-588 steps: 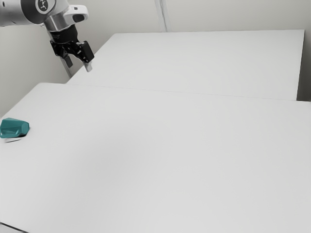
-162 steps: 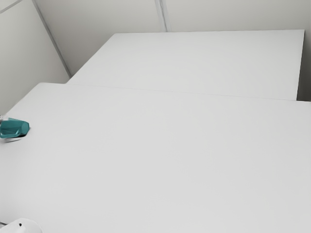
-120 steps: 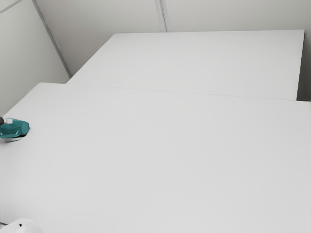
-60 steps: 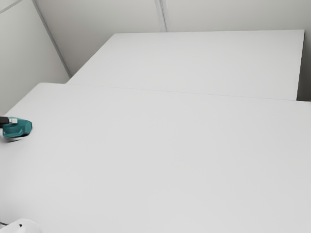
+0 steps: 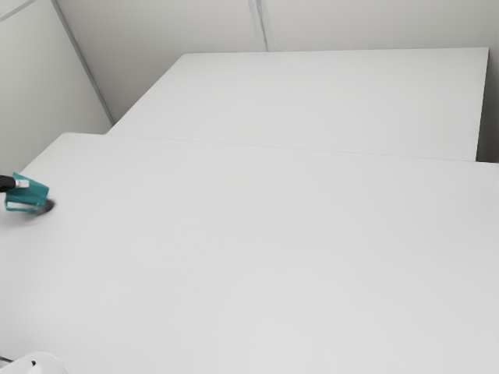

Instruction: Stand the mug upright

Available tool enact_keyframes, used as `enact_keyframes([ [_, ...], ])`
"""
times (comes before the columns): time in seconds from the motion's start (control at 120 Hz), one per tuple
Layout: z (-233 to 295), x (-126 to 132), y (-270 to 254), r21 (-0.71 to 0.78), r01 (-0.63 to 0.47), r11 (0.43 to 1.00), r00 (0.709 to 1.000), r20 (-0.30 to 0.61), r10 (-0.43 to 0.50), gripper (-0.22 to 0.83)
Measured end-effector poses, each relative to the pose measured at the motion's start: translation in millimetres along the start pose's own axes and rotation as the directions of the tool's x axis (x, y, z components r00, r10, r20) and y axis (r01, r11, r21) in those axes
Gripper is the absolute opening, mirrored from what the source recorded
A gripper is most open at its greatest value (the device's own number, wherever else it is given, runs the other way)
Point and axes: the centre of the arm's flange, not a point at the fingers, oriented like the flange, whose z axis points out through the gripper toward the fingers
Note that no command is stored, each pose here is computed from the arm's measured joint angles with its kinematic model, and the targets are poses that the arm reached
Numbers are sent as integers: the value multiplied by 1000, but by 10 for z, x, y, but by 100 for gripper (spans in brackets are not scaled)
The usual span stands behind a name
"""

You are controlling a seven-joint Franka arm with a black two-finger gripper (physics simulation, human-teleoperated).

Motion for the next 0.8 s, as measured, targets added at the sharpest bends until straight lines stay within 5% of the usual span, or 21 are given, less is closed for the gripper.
enact_keyframes([
  [0.4, 234, 505, 1002, 22, -135, 991, 969, 213, 127, -16],
  [0.592, 456, 691, 1839, 38, -246, 968, 892, 399, 211, -17],
  [0.8, 836, 814, 2624, 53, -362, 931, 776, 570, 269, -17],
])
